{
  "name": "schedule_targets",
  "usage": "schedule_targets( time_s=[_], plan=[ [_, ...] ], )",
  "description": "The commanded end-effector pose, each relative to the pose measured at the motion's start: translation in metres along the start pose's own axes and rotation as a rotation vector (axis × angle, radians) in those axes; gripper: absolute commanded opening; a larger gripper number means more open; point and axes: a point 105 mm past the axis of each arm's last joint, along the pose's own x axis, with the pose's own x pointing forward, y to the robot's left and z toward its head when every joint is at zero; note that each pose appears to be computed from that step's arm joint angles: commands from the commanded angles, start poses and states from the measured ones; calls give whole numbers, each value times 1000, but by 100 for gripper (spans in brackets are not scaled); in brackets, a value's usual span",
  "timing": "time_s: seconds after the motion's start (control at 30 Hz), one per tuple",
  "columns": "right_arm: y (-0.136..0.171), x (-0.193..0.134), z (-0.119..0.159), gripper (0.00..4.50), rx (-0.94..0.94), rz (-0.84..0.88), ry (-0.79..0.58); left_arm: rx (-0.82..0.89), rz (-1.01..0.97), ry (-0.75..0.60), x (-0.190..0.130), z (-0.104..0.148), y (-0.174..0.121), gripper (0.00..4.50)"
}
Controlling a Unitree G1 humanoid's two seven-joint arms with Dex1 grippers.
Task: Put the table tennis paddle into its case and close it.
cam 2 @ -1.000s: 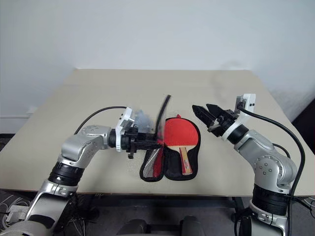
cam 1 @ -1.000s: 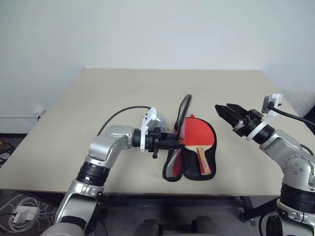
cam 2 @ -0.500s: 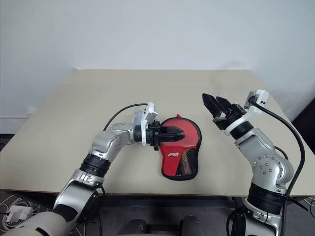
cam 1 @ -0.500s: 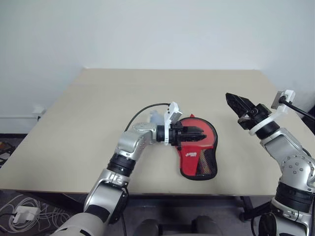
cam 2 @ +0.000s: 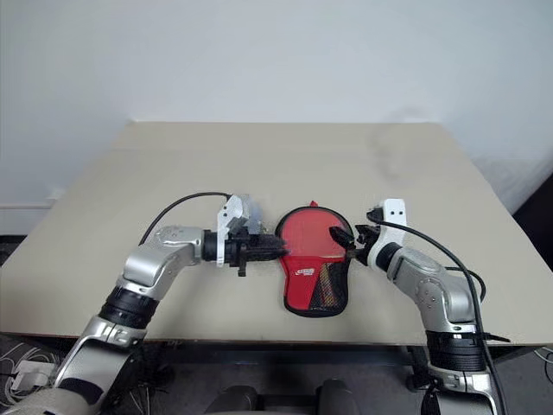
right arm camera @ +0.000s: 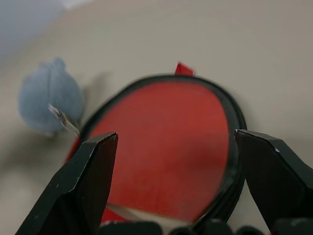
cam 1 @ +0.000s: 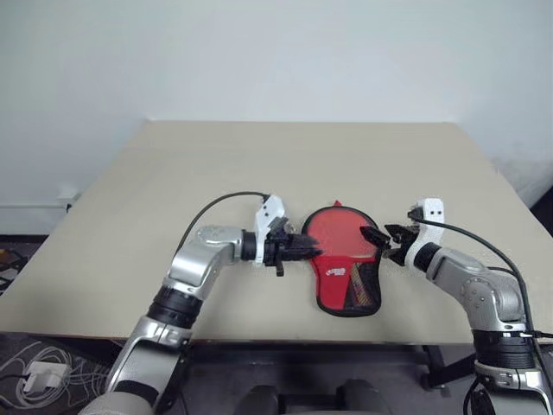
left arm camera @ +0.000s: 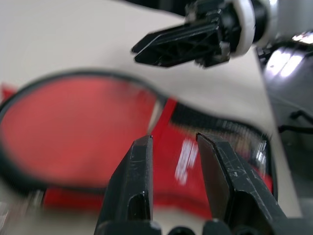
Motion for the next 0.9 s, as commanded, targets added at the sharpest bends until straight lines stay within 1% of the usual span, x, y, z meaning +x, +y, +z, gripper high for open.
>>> schedule_targets(
  time_s=[0.03, 0.13, 0.2, 0.4, 0.53, 0.63, 0.7, 0.77, 0.9],
  plan=[
    [5, 4, 9, 413, -13, 22, -16, 19, 47, 4, -6, 3, -2, 145],
    [4, 7, 7, 413, 3, 18, 3, 7, 59, 26, -6, -5, -6, 145],
    [2, 9, 6, 448, 20, 11, 11, 3, 61, 31, -4, -9, -10, 140],
    [-14, 5, 0, 449, 32, -51, 52, 1, 64, 35, 0, -11, -13, 140],
    [-28, -10, -3, 449, 60, -91, 79, -2, 59, 36, 0, -13, -15, 140],
    [-31, -24, -5, 449, 72, -87, 86, -1, 54, 37, 2, -13, -15, 140],
    [-32, -33, -11, 449, 88, -79, 123, 0, 49, 37, 4, -14, -16, 140],
    [-30, -42, -19, 449, 104, -63, 163, 2, 47, 35, 6, -13, -16, 140],
    [-16, -51, -28, 449, 143, 11, 207, 10, 34, 30, 8, -11, -17, 140]
  ],
)
